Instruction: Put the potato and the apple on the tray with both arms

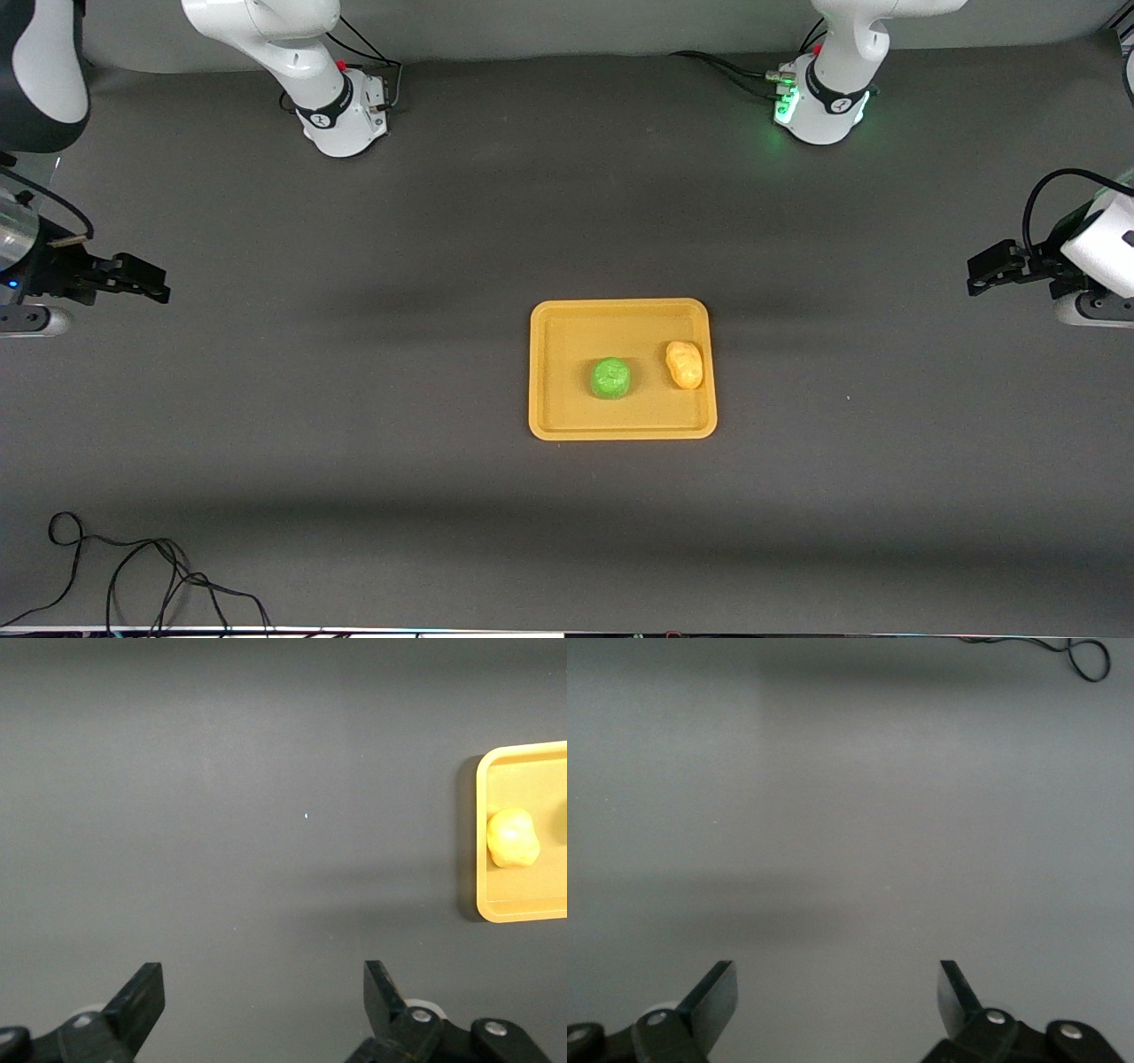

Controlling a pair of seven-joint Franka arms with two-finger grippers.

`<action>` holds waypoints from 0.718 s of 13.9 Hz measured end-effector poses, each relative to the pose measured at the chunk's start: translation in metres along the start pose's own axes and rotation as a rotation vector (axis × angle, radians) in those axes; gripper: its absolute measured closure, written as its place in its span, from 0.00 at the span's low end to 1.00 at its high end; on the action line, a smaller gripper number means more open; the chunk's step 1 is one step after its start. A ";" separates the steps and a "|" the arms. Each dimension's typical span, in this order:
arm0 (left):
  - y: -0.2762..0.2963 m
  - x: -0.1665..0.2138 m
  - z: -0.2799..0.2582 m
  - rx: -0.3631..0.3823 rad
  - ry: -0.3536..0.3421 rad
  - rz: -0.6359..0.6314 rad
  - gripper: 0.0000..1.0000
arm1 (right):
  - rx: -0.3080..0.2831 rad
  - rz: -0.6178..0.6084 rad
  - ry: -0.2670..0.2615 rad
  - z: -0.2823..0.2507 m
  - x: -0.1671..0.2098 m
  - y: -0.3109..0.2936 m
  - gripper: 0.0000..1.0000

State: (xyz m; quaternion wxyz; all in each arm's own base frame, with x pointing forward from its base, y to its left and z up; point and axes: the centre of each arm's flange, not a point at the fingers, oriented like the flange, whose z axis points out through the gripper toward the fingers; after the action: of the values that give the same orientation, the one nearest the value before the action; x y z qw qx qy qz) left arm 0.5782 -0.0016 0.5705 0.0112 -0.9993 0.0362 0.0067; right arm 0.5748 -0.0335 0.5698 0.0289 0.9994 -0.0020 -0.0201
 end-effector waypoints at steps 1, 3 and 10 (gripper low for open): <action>0.000 0.000 0.000 0.000 0.000 0.000 0.00 | 0.000 0.002 0.005 -0.003 -0.001 0.001 0.00; 0.000 0.000 0.000 0.000 -0.001 0.000 0.00 | 0.000 -0.001 0.021 -0.011 -0.003 0.000 0.00; 0.001 0.000 0.000 0.000 -0.001 0.004 0.00 | 0.002 -0.007 -0.028 -0.015 -0.013 -0.004 0.00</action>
State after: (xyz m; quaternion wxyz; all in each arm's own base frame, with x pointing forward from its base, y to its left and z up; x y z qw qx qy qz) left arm 0.5781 -0.0022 0.5703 0.0112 -0.9992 0.0384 0.0071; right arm 0.5619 -0.0281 0.5854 0.0279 0.9990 0.0013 -0.0340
